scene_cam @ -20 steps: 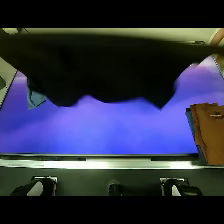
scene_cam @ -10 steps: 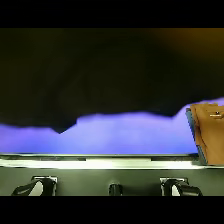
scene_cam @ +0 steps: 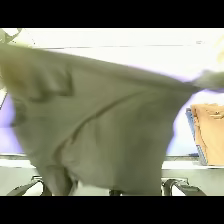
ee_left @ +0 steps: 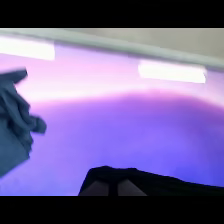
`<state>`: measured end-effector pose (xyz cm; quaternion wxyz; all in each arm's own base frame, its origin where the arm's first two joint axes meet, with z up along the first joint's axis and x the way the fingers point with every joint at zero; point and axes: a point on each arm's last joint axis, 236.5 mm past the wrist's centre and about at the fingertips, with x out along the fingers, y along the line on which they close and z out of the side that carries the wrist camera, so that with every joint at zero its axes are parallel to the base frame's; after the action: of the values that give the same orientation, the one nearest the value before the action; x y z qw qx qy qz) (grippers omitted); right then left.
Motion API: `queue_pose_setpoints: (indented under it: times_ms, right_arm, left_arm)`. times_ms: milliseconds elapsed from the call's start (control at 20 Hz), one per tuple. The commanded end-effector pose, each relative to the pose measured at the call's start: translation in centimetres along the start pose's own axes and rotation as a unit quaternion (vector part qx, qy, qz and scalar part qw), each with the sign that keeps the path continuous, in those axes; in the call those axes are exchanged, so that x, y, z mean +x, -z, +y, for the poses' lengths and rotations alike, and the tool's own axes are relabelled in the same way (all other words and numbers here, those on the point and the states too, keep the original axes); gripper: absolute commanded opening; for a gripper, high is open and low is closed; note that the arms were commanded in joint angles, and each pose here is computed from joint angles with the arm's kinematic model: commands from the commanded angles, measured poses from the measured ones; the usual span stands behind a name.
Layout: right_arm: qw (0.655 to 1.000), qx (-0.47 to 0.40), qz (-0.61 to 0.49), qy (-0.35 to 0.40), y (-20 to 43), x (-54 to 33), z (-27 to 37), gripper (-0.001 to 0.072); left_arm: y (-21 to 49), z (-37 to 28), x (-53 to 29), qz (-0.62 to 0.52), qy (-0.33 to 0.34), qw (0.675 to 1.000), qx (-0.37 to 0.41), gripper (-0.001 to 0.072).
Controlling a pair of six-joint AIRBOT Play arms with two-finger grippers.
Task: Fold the shirts.
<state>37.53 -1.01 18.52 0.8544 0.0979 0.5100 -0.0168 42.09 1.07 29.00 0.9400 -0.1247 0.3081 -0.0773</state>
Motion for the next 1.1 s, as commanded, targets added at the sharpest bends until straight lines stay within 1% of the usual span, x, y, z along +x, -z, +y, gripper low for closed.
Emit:
queue_pose_setpoints:
  times_ms: [0, 100, 200, 350, 400, 450, 550, 650, 750, 800, 850, 950, 1050]
  right_arm:
    - [0.993, -0.006, 0.119, -0.024, 2.3, 14.8, 1.8, 0.0043]
    - [0.996, 0.019, 0.080, -0.029, 0.0, 20.1, 2.4, 0.0043]
    - [0.995, 0.095, -0.003, -0.033, -4.1, 22.5, 1.8, 0.0043]
    - [0.975, 0.156, -0.149, -0.046, -11.3, 21.5, -0.3, 0.0044]
    - [0.969, 0.173, -0.167, -0.048, -12.2, 21.2, -1.1, 0.0043]
    - [0.969, 0.183, -0.162, -0.043, -12.0, 21.5, -1.9, 0.0043]
    - [0.978, 0.184, -0.092, -0.027, -8.6, 23.3, -2.3, 0.0043]
    - [0.986, 0.166, 0.018, -0.018, -3.4, 24.4, -1.7, 0.0045]
    - [0.989, 0.074, 0.127, -0.018, 1.8, 23.4, -1.2, 0.0044]
    - [0.983, 0.036, 0.181, -0.016, 4.3, 22.6, -1.5, 0.0044]
    - [0.972, 0.023, 0.232, -0.008, 6.6, 21.8, -1.9, 0.0044]
    - [0.957, 0.037, 0.286, -0.028, 9.6, 21.4, -1.0, 0.0044]
    - [0.953, 0.063, 0.291, -0.058, 11.3, 23.0, 0.3, 0.0044]
  left_arm:
    - [13.3, 2.7, 13.8, 0.196, 0.028, 0.980, -0.031, 0.0026]
    - [17.5, 3.4, 19.0, 0.240, 0.031, 0.969, -0.053, 0.0027]
    - [18.5, 3.8, 22.6, 0.234, 0.032, 0.969, -0.069, 0.0027]
    - [15.3, 5.4, 26.0, 0.155, 0.011, 0.985, -0.078, 0.0027]
    - [14.0, 5.9, 26.6, 0.128, 0.005, 0.987, -0.099, 0.0027]
    - [13.6, 6.2, 27.1, 0.114, -0.001, 0.986, -0.122, 0.0027]
    - [14.9, 6.1, 28.0, 0.131, 0.000, 0.983, -0.126, 0.0027]
    - [16.4, 6.1, 27.8, 0.161, 0.005, 0.980, -0.120, 0.0027]
    - [17.6, 6.2, 26.5, 0.196, 0.016, 0.975, -0.104, 0.0027]
    - [18.9, 6.6, 25.6, 0.229, 0.018, 0.968, -0.104, 0.0027]
    - [20.6, 7.1, 24.6, 0.266, 0.016, 0.958, -0.106, 0.0027]
    - [24.4, 8.1, 23.3, 0.344, 0.008, 0.930, -0.128, 0.0027]
    - [27.5, 8.0, 23.0, 0.400, 0.016, 0.905, -0.145, 0.0027]
